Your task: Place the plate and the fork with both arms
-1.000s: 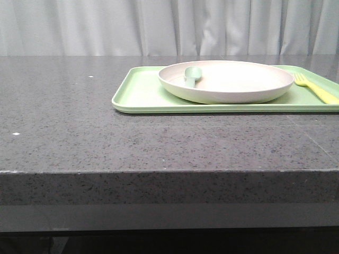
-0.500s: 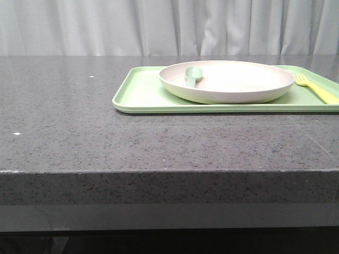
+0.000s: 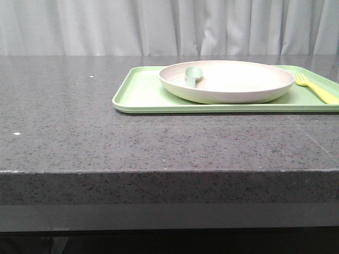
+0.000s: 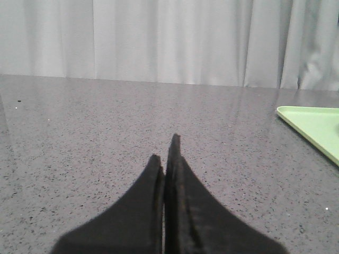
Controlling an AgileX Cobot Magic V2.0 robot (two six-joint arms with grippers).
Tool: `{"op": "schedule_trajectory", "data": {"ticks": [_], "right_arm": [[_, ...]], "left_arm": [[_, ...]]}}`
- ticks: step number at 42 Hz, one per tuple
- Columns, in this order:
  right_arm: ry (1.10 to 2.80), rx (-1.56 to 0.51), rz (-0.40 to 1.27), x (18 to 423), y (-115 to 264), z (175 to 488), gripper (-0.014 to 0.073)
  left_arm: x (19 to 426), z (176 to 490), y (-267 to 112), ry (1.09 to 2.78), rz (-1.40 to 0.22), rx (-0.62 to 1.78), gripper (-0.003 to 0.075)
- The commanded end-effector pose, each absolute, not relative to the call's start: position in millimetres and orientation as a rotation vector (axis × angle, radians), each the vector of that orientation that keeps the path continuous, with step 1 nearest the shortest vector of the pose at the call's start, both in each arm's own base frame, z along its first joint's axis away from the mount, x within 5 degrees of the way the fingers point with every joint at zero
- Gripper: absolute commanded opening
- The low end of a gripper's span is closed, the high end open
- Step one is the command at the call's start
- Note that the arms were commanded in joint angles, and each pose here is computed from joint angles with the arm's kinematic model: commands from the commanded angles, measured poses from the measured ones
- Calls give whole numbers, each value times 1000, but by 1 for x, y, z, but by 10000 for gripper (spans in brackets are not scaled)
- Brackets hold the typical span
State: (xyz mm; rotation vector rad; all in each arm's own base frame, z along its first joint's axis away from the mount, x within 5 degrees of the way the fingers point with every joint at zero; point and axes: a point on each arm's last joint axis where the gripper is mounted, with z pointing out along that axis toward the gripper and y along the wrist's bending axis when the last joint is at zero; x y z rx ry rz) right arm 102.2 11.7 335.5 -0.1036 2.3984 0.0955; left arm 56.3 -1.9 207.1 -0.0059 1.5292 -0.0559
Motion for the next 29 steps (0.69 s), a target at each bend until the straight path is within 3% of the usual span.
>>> {"op": "schedule_trajectory", "data": {"ticks": [1, 20, 25, 29], "right_arm": [[2325, -100, 89, 105, 11, 346, -68], [2325, -100, 89, 105, 11, 346, -68], [2217, -106, 70, 96, 10, 339, -68], [2036, -97, 59, 90, 8, 332, -68]], "left_arm": [[54, 214, -2, 1438, -73, -19, -18], [54, 214, -2, 1438, -73, -19, -18], [54, 214, -2, 1438, -73, -19, -18], [54, 214, -2, 1440, -72, -21, -18]]}}
